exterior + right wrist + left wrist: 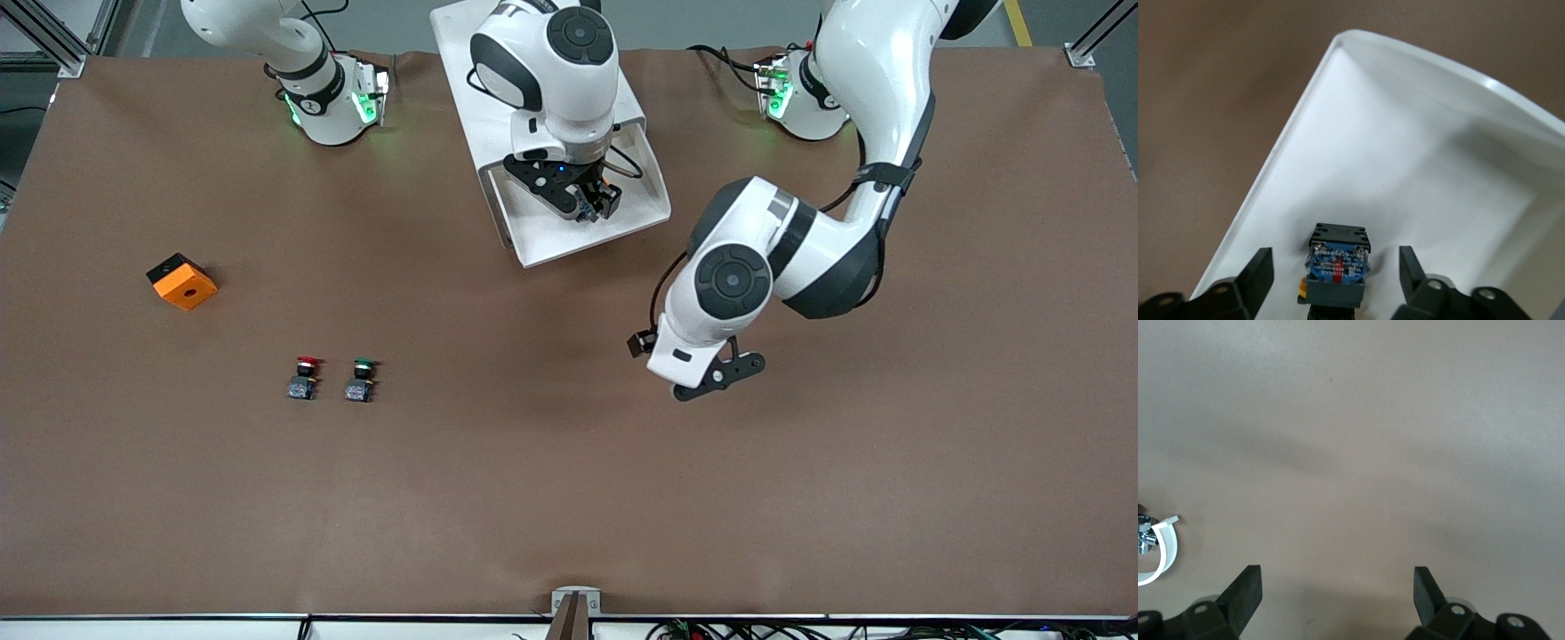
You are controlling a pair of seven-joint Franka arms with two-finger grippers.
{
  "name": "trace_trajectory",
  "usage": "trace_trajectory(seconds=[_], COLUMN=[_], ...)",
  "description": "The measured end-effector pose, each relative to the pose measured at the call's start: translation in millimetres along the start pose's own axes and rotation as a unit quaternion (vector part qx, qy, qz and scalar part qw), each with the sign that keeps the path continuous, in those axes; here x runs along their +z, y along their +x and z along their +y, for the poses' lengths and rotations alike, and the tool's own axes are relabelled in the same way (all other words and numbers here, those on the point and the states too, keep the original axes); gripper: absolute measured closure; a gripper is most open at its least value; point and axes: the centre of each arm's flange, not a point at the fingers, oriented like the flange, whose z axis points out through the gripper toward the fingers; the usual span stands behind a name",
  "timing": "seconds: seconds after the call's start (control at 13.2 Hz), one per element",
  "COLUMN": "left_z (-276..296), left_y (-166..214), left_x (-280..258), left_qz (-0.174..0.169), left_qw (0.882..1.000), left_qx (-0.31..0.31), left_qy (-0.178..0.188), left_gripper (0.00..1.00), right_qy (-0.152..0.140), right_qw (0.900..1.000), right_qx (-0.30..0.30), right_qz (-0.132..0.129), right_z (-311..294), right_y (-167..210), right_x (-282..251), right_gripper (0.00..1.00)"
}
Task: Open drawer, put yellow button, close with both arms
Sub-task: 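Raise the right gripper away while the left gripper pushes the drawer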
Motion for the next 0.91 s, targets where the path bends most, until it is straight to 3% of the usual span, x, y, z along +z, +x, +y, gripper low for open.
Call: trace_trajectory(seconds=[0.08,0.3,0.91], left_z=[3.0,15.4,60.1], left_y=[-4.6,-22.7,-93.6], left_x=[-2.5,-8.4,3.9], left_qz=[0.002,0.008,0.01], left_qw=[1.0,1.0,1.0], left_qx=[0.002,0.004,-0.01], left_qy=[-0.001,-0.005,0.001], left_gripper=[0.0,0.0,0.0], right_qy=[-0.006,-0.031,-0.032], right_qw=[1.0,0.997,0.971], right_qx=[-0.023,-0.075,-0.237], right_qz=[0.002,0.002,-0.018], right_z=[1.0,7.6,83.5], right_y=[4.8,47.5,246.0], right_x=[-4.6,-49.9,-150.5], right_gripper=[0.0,0.0,0.0])
